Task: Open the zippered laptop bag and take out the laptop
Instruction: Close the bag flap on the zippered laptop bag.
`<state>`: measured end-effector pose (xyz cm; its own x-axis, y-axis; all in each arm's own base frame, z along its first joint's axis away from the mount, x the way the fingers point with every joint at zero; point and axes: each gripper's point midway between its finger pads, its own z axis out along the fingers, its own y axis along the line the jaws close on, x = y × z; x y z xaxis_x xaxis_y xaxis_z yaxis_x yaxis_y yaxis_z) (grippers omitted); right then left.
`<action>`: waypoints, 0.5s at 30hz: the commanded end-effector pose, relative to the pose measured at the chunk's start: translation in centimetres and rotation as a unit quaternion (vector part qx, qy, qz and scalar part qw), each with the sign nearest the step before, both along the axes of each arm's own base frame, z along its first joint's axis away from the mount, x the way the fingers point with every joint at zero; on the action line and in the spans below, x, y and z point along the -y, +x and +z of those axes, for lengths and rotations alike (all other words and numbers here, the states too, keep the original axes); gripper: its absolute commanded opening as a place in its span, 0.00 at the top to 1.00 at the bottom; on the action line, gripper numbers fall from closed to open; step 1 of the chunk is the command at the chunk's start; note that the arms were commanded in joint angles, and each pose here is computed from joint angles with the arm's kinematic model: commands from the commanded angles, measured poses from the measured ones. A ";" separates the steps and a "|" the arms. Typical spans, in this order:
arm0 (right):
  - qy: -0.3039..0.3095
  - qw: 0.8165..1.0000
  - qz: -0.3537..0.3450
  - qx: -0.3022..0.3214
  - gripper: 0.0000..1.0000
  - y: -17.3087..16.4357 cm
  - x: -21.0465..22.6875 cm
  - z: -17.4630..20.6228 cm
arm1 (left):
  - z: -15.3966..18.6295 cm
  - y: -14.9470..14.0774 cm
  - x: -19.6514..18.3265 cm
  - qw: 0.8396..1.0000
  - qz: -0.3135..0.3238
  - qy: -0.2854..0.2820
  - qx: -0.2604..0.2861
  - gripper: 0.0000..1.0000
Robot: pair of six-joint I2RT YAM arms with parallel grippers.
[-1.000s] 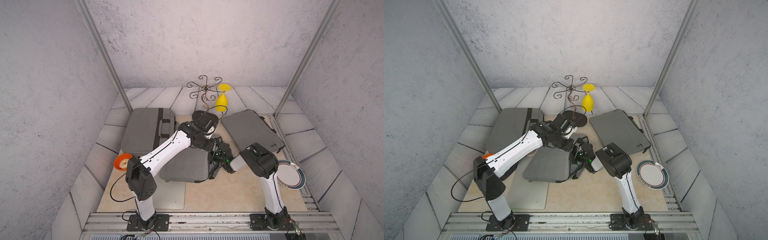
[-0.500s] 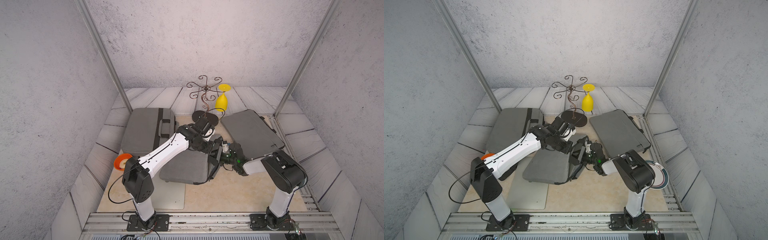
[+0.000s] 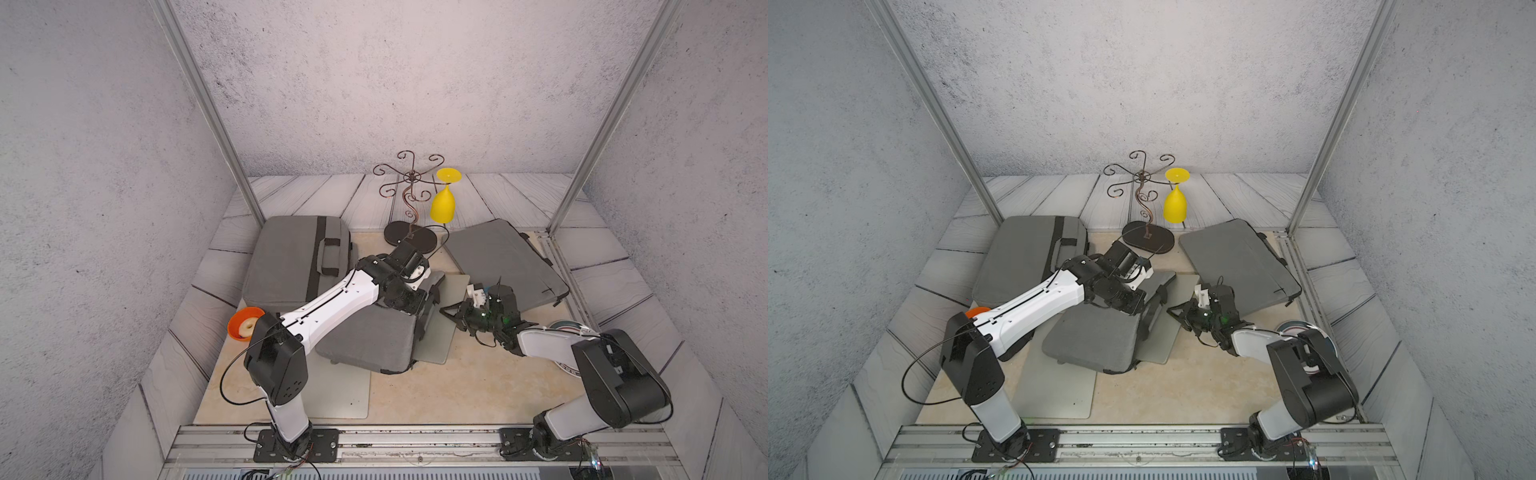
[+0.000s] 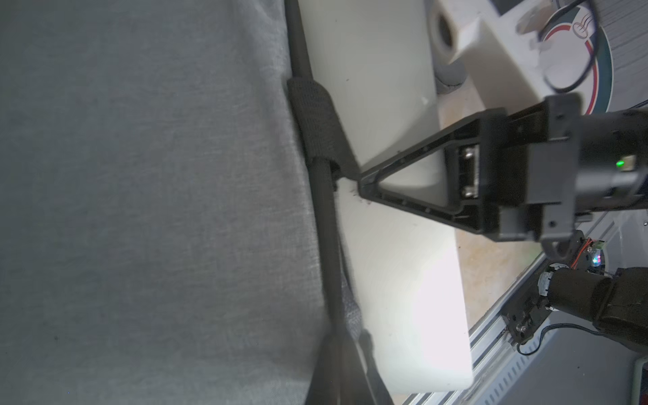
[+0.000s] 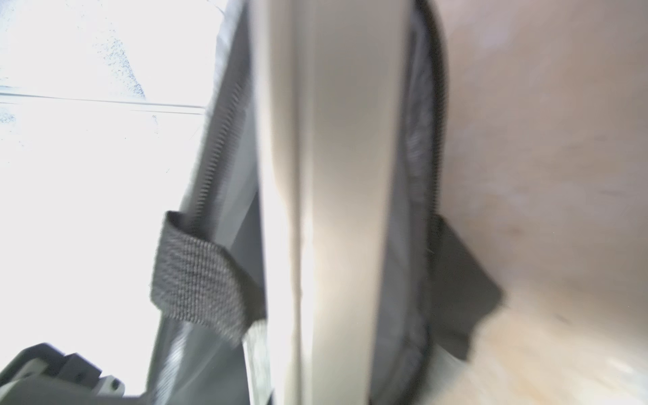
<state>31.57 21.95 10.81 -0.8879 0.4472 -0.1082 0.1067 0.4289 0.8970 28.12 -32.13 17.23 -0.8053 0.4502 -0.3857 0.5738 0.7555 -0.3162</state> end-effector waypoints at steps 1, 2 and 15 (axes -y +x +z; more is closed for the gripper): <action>-0.015 0.997 0.017 0.072 0.98 -0.2 1.4 4.3 | -0.3 0.4 -0.4 1.000 0.008 -0.001 -0.002 1.00; -0.024 0.997 0.017 0.074 0.98 -0.6 2.0 4.7 | -0.5 0.5 -0.2 1.000 0.009 -0.001 -0.003 1.00; -0.129 0.990 -0.007 0.054 0.98 -6.8 10.8 9.5 | -4.2 1.2 2.2 0.999 0.008 -0.022 -0.045 0.99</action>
